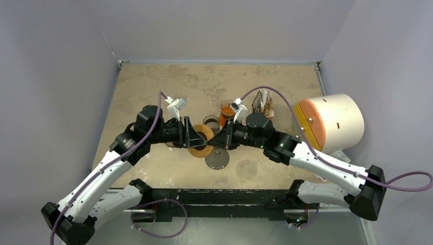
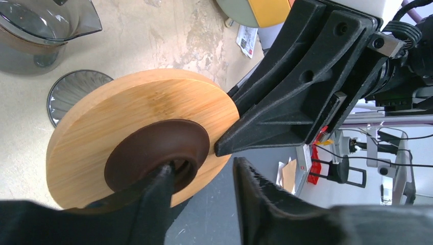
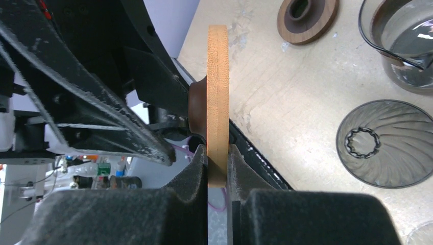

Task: Place the coffee filter in the dripper
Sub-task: Pick up the dripper holder from the center of the board.

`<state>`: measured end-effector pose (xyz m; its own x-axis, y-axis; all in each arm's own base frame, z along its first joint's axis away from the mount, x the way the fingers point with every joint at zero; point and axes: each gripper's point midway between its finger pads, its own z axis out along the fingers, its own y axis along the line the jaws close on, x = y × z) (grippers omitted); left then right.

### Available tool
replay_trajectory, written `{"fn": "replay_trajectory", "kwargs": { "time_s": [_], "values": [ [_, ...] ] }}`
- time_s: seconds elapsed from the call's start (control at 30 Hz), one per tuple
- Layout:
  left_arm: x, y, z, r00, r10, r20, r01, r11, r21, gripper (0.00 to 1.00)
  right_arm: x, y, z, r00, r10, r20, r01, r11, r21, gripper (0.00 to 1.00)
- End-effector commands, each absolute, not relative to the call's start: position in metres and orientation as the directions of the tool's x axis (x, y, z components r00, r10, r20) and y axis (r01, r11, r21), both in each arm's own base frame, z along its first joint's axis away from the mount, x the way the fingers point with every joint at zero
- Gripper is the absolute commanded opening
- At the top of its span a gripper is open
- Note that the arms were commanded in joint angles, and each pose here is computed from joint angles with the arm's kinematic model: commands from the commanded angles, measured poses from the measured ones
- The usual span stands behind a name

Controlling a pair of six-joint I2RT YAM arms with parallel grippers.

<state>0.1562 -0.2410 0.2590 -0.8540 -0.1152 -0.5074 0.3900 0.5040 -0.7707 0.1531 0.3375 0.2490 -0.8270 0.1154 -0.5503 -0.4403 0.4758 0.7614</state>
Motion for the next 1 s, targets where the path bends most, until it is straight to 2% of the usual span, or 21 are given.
{"fn": "replay_trajectory", "kwargs": {
  "time_s": [0.0, 0.2, 0.47, 0.73, 0.97],
  "values": [
    [0.155, -0.241, 0.276, -0.837, -0.132, -0.531, 0.413, 0.484, -0.771, 0.49, 0.157, 0.333, 0.269, -0.778, 0.141, -0.612, -0.488, 0.476, 0.731, 0.0],
    [0.151, -0.232, 0.278, -0.837, -0.116, -0.535, 0.405, 0.526, -0.748, 0.58, 0.169, 0.314, 0.27, -0.685, 0.095, -0.722, -0.555, 0.573, 0.603, 0.0],
    [0.145, -0.221, 0.286, -0.823, -0.106, -0.558, 0.412, 0.564, -0.716, 0.61, 0.188, 0.286, 0.275, -0.417, -0.114, -0.902, -0.725, 0.64, 0.254, 0.0],
    [0.142, -0.218, 0.286, -0.832, -0.151, -0.535, 0.376, 0.556, -0.742, 0.62, 0.187, 0.273, 0.293, -0.076, -0.257, -0.963, -0.847, 0.526, -0.074, 0.0],
    [0.139, -0.233, 0.3, -0.859, -0.17, -0.483, 0.373, 0.439, -0.818, 0.63, 0.183, 0.268, 0.29, 0.205, -0.381, -0.901, -0.859, 0.371, -0.352, 0.0]
  ]
}}
